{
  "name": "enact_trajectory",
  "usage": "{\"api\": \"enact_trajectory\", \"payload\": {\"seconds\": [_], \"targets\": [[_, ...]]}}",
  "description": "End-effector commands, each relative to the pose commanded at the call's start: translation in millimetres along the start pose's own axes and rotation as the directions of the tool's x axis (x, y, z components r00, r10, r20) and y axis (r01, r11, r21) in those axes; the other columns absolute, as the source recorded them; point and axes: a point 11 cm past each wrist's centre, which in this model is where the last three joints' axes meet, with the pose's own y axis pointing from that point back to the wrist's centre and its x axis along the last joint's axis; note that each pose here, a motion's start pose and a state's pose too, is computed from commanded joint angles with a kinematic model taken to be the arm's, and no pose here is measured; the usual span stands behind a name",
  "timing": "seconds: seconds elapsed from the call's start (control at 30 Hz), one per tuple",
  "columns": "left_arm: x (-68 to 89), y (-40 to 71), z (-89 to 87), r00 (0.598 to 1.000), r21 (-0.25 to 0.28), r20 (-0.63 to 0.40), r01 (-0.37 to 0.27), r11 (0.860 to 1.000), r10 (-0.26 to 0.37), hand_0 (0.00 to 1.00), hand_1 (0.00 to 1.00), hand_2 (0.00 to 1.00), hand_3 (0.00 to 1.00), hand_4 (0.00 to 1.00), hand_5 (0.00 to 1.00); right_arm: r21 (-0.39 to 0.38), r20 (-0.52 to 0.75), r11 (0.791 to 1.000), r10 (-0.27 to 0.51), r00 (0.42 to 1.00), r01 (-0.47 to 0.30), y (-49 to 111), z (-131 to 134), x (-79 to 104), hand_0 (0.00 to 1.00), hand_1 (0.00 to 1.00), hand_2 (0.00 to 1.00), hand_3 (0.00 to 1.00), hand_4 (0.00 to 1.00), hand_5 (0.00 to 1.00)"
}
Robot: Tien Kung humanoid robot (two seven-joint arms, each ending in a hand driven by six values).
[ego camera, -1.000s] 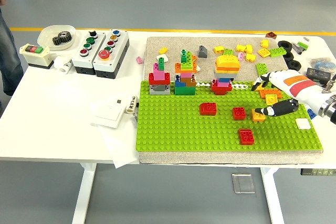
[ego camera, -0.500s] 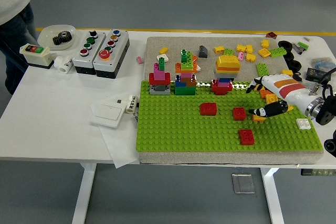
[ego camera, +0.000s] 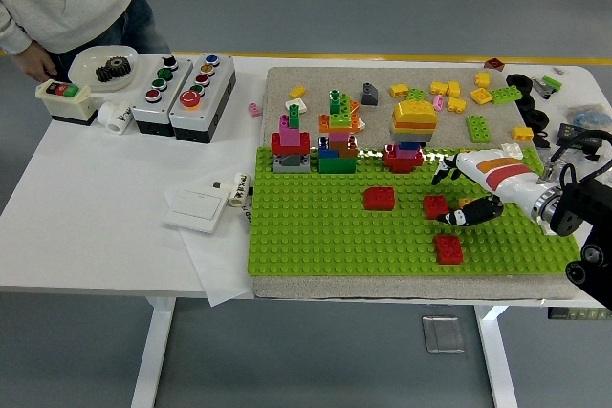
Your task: Pick up the brick,pile it on top of brick,press brick,pick up the brick,pile it on top of brick,press brick
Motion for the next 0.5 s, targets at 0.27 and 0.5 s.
{"api": "enact_trajectory", "payload": {"seconds": [0.27, 0.5], "targets": [[1.2, -0.1, -0.3, 1.0, 0.001, 0.004, -0.002, 1.0, 0.002, 0.835, 0.916, 0.931, 0.832, 0.831, 0.794, -0.01, -0.002, 1.0, -0.017, 1.0, 0.017, -5.3, -2, -6.3, 0.59, 0.615, 0.671, 0.632, 0.946, 0.341], [2.0, -0.2, 1.0, 1.0, -0.002, 0.004, -0.004, 1.0, 0.004, 0.835, 0.917, 0.931, 0.832, 0.831, 0.793, -0.017, -0.018, 0.999, -0.036, 0.999, 0.036, -7.5, 0, -12.0, 0.589, 0.614, 0.669, 0.631, 0.945, 0.345]]}}
